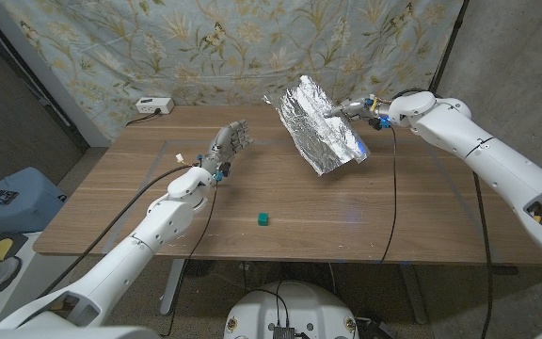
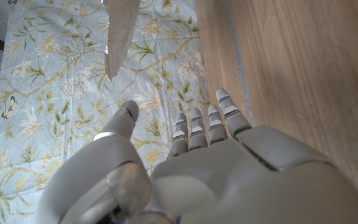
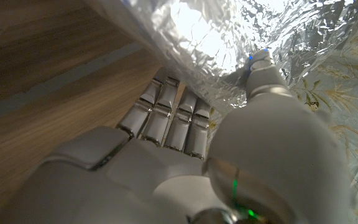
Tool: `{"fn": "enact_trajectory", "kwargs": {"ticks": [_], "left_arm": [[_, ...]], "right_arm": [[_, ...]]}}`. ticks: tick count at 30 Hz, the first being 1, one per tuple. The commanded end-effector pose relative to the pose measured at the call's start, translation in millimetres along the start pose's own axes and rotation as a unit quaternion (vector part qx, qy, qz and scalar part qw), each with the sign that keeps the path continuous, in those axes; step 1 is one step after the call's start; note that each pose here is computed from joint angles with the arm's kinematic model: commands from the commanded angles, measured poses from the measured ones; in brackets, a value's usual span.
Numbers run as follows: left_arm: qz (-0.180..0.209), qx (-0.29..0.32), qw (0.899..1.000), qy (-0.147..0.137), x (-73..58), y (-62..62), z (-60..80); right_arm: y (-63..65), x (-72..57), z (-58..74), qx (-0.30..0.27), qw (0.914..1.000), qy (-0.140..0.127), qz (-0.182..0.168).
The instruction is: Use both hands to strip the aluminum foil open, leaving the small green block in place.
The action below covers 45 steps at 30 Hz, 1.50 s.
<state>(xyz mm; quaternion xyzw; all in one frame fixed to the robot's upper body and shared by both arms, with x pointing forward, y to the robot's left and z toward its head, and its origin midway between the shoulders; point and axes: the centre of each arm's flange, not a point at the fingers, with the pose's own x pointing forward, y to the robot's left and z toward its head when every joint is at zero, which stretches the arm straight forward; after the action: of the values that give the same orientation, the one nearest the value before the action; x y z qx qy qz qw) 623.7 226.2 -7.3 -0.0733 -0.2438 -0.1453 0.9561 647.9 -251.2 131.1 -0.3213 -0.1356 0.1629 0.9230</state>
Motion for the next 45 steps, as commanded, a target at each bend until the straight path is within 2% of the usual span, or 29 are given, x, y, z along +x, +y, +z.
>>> {"fn": "enact_trajectory", "kwargs": {"ticks": [1,10,17,30,40,45], "left_arm": [[-0.007,-0.029,0.999,0.034,7.0,-18.1,8.8],[-0.019,-0.049,0.996,0.070,8.5,-26.3,17.8],[-0.036,-0.067,0.994,0.083,9.5,-30.7,24.9],[-0.048,-0.078,0.991,0.096,12.6,-43.1,36.2],[-0.073,-0.089,0.987,0.110,19.3,-54.0,38.8],[-0.071,-0.085,0.987,0.119,23.1,-59.6,40.2]], "right_arm": [[2.1,0.8,-2.1,0.018,0.9998,0.002,-0.001],[5.9,4.9,-2.3,0.022,0.9997,0.007,-0.005],[11.3,9.9,-1.6,0.018,0.9998,0.007,-0.003],[18.9,16.3,-1.7,0.025,0.9996,0.010,-0.002],[22.5,17.1,-0.5,0.014,0.9998,0.015,-0.006],[22.6,17.3,-0.4,0.015,0.9998,0.015,-0.006]]}}
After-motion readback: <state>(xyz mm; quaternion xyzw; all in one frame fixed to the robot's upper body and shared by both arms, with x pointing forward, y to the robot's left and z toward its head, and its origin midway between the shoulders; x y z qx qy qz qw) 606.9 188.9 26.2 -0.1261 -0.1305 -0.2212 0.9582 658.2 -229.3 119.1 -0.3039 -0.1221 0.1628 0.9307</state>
